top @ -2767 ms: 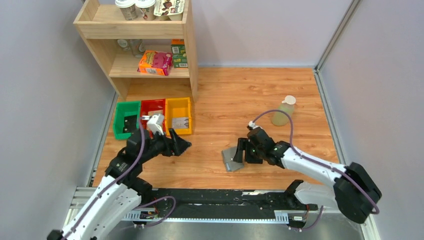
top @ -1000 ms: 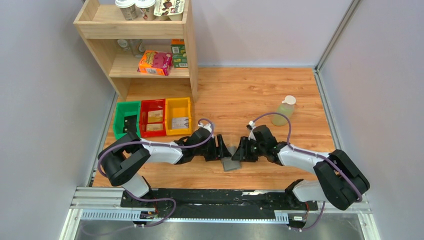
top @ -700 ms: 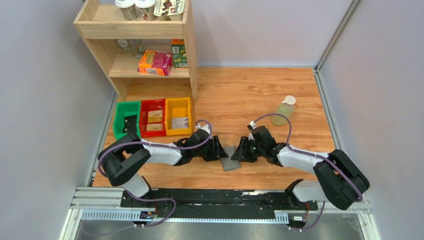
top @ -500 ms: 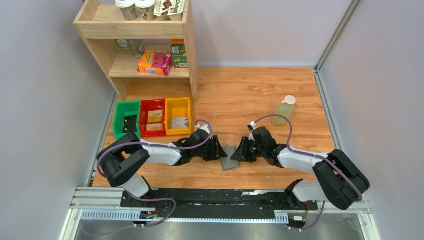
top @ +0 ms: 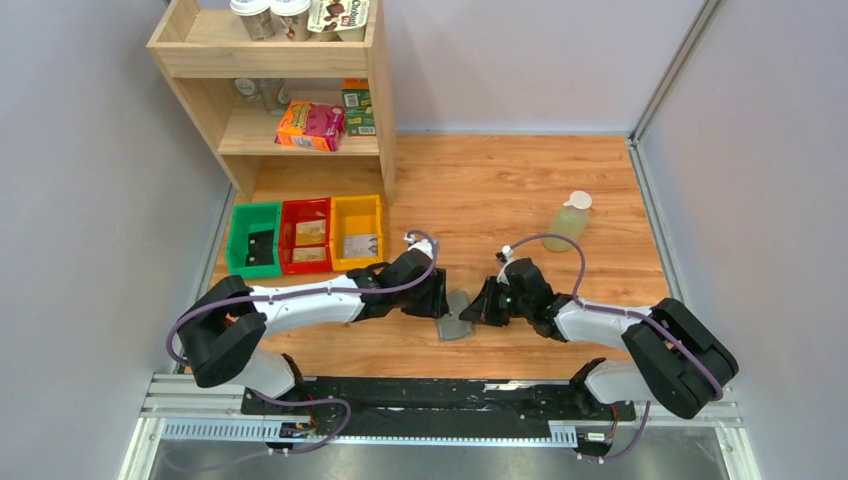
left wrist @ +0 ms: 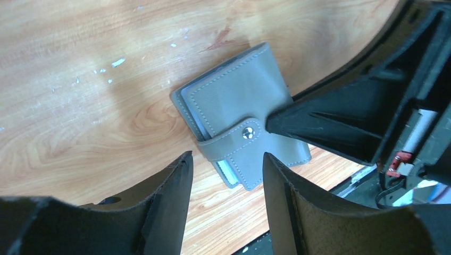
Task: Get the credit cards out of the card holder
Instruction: Open the card holder at the center of the board.
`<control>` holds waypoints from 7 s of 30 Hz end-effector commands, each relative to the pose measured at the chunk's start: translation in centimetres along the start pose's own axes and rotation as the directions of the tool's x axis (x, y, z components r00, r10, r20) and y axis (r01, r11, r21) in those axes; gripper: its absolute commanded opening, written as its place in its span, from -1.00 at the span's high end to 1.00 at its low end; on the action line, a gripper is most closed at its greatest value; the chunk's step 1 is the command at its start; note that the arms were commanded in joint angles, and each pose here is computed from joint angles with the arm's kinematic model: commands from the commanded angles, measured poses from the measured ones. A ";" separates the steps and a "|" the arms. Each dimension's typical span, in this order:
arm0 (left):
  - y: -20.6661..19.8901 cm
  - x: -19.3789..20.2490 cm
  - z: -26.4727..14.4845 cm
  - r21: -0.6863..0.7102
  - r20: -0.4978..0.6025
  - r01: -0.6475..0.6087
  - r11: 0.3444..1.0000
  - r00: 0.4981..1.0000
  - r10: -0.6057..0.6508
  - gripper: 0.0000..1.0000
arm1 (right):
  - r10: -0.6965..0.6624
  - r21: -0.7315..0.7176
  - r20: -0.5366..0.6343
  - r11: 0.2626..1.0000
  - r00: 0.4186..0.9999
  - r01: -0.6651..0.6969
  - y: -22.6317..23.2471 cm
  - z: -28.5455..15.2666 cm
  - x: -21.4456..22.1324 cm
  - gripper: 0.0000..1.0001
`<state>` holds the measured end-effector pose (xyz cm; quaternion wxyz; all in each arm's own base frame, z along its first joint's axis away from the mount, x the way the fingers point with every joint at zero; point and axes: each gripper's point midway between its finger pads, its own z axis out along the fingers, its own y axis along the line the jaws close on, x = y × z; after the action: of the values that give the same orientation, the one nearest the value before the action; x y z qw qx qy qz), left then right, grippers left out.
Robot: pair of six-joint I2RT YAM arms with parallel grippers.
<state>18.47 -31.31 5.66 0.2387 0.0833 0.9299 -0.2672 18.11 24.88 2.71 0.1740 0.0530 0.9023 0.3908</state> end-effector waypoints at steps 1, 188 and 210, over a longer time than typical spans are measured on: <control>-0.2 -0.7 -1.7 -0.095 0.001 -0.208 0.973 0.978 0.209 -0.14 | 0.015 0.122 -0.009 0.992 1.000 -0.014 -3.3 0.2 1.2 1.00; 10.6 4.0 -3.6 -0.126 0.291 0.352 0.928 0.907 -0.304 1.00 | -0.499 0.484 -0.141 0.719 0.855 0.499 3.2 -0.3 -3.4 -0.64; 9.7 3.5 -3.0 -0.156 0.230 0.272 0.950 0.945 -0.233 1.00 | -0.481 0.340 -0.120 0.802 0.869 0.491 4.5 -0.4 -3.6 -0.73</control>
<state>17.16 -22.09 1.96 0.3097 -0.1037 0.9156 -0.2343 19.81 27.13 5.24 0.2098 -0.1638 0.9521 0.1505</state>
